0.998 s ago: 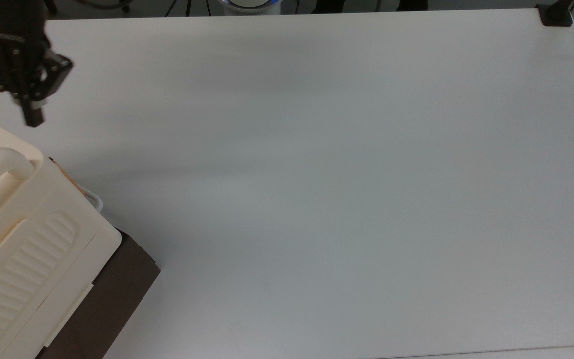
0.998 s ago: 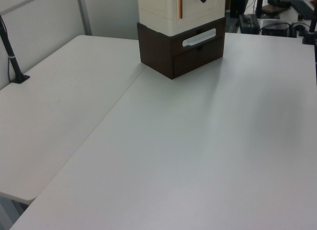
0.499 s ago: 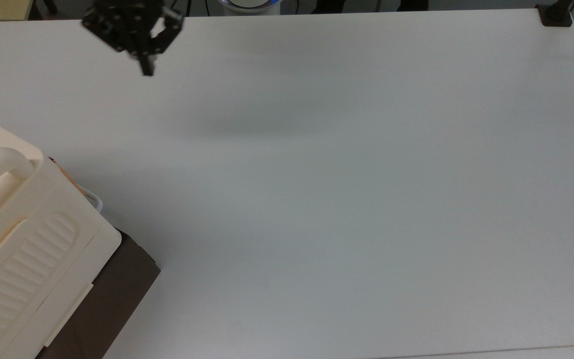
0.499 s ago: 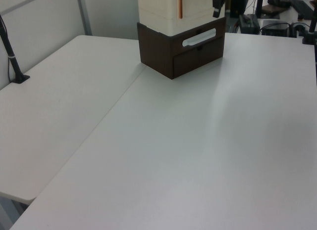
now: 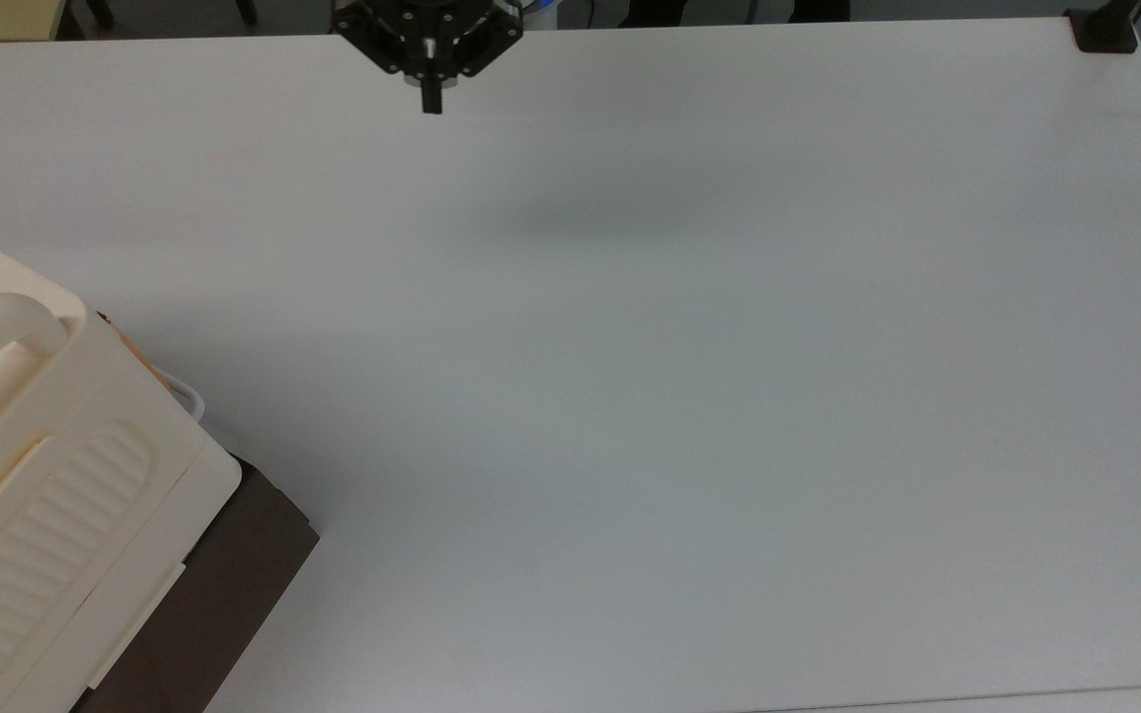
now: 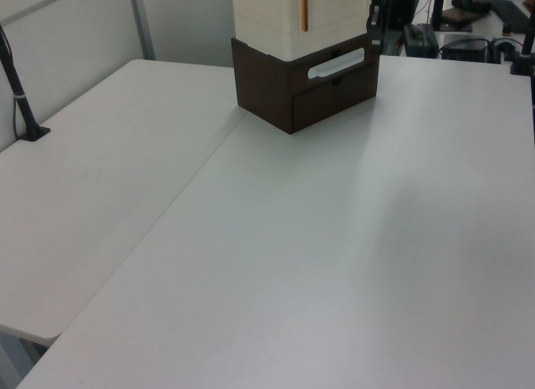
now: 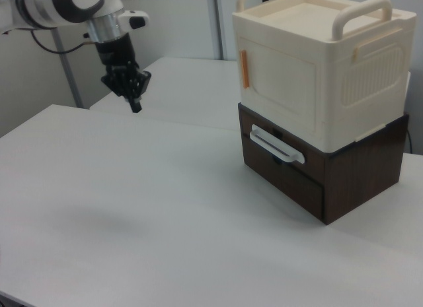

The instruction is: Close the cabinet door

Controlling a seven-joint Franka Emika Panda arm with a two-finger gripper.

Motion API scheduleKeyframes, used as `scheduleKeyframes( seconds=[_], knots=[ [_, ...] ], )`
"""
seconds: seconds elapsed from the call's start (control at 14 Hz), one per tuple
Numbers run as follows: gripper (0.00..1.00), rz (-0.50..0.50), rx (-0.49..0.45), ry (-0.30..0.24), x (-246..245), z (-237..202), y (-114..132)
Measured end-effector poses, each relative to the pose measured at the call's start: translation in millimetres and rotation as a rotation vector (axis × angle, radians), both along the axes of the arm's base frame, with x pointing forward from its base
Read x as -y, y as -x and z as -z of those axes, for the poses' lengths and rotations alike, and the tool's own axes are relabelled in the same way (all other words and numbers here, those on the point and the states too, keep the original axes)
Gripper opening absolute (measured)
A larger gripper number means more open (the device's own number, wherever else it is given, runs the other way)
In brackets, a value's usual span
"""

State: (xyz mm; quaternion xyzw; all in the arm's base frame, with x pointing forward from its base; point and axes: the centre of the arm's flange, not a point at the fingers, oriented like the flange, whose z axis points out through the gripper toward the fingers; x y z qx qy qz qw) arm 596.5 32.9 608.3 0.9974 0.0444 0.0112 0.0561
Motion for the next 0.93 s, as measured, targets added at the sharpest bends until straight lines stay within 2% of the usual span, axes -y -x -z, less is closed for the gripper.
scheduleKeyframes(
  seconds=[0.14,0.21,0.43,0.5,0.64,0.71,0.93],
  knots=[
    [0.09,-0.013,-0.006,-0.005,-6,-2,13],
    [0.18,-0.013,-0.003,-0.007,-5,-5,18],
    [0.51,-0.003,0.0,-0.011,2,-9,26],
    [0.67,0.005,-0.005,-0.012,7,-7,26],
    [0.9,0.017,-0.013,-0.012,14,-4,26],
    [0.99,0.019,-0.015,-0.012,15,-3,26],
    [1.0,0.024,-0.017,-0.012,18,-2,26]
  ],
)
